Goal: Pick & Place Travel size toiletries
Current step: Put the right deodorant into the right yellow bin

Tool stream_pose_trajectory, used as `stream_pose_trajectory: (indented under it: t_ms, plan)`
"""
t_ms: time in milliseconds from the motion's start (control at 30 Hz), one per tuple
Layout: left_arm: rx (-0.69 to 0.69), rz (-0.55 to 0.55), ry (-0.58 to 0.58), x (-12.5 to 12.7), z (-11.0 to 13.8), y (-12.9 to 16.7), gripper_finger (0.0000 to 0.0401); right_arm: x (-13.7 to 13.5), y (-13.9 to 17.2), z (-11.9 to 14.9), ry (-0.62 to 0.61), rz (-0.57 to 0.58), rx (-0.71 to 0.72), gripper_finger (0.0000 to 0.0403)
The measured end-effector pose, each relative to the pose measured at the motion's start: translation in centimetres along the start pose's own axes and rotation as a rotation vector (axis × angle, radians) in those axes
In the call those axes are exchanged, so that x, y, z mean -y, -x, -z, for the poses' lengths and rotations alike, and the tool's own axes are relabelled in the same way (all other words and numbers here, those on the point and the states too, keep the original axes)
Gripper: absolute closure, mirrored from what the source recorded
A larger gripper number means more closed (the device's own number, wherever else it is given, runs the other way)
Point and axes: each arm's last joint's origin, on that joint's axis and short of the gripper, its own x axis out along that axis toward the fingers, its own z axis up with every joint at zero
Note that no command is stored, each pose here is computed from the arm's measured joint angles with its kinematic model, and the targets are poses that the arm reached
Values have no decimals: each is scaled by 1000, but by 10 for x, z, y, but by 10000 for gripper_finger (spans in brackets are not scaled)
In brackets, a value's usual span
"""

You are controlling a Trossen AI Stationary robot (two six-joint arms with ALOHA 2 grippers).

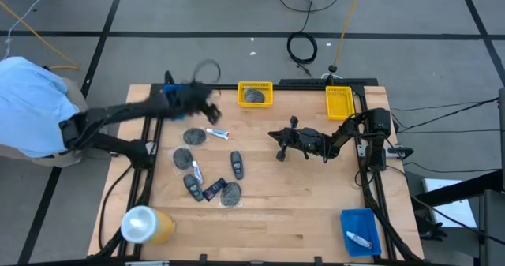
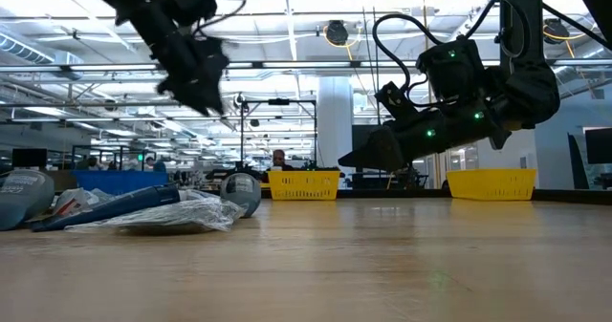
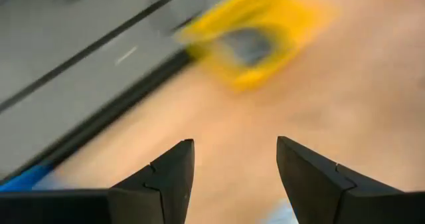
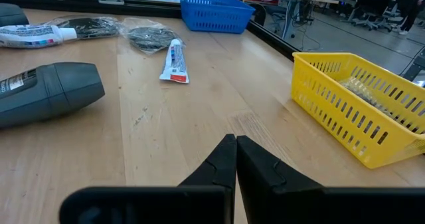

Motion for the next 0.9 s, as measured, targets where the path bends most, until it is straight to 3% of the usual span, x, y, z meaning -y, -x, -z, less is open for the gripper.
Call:
stream_pose_trajectory:
  t_ms: [167,300,467,700,900]
  plan:
    - [277,351,-116,58,34,-5,190,0,0,0,0,0,0,399]
    - [369,419,-94,84,66,-7,190,0,0,0,0,0,0,399]
    - [324,295,10,102,104,-17,190,0,0,-1,-23,-14,14,399]
    - [334,28,-20,114,133,-15,190,-13,-10,-19,-73,-295,111,399]
    - [246,-125,-23,106,154,-9,190,-39,-34,-40,-45,-380,64,378]
